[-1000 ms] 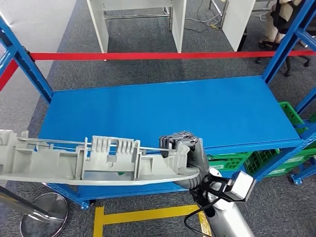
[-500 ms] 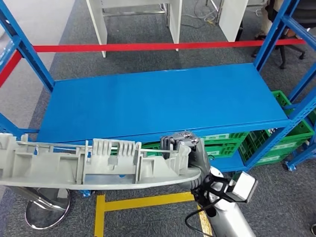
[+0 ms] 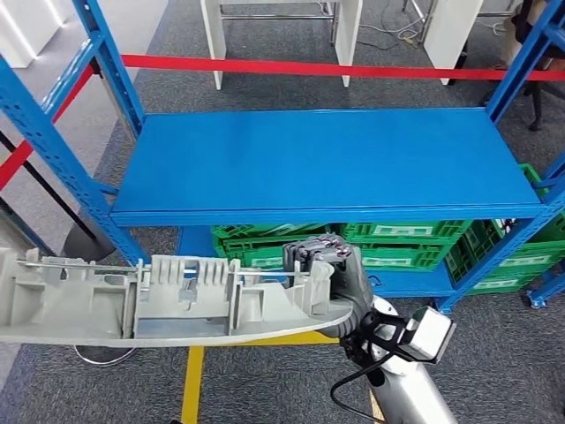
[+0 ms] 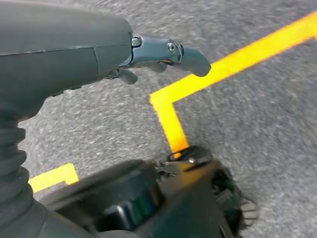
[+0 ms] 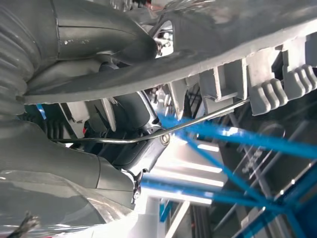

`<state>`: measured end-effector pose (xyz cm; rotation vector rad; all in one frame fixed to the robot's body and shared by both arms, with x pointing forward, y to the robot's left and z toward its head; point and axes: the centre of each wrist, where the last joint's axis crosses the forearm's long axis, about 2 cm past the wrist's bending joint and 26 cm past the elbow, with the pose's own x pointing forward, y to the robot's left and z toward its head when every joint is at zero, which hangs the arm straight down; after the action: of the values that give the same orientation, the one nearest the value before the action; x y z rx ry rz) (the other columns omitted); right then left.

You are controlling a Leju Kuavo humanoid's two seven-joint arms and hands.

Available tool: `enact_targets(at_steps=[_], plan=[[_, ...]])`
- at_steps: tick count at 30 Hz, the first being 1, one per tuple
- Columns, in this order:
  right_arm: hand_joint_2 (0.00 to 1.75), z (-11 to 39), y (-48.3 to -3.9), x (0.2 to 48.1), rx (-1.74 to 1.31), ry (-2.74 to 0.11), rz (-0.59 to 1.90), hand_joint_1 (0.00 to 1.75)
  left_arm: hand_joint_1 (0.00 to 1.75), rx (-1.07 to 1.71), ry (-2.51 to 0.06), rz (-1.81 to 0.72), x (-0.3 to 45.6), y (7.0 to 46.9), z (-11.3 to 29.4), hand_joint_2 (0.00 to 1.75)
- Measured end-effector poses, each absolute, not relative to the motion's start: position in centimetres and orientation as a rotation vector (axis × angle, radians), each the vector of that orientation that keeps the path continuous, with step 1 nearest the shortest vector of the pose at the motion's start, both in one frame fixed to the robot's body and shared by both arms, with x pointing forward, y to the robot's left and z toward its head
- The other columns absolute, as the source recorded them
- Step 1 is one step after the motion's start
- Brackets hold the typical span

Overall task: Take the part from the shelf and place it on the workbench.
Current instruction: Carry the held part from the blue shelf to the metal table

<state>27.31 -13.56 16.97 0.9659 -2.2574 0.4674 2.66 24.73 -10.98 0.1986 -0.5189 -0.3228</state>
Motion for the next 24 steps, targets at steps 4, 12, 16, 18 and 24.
enact_targets(at_steps=[4,12,16,18,24], plan=[[1.75,16.79,-13.82,27.29,0.958,-2.253,0.480,1.75,0.00,0.198,-0.520,-0.321,2.72,24.63,-10.97,1.75],[1.75,16.76,-14.05,27.37,0.945,-2.255,0.493,1.75,0.00,0.194,-0.525,-0.319,2.93,24.36,-10.93,1.75],[1.75,16.80,-14.08,27.42,0.944,-2.256,0.494,1.75,0.00,0.196,-0.522,-0.316,2.79,24.47,-10.95,1.75],[1.75,16.81,-14.10,27.42,0.943,-2.257,0.494,1.75,0.00,0.199,-0.524,-0.303,2.88,24.43,-10.94,1.75],[1.75,16.80,-14.22,27.40,0.926,-2.263,0.497,1.75,0.00,0.248,-0.530,-0.185,2.63,24.80,-10.96,1.75]])
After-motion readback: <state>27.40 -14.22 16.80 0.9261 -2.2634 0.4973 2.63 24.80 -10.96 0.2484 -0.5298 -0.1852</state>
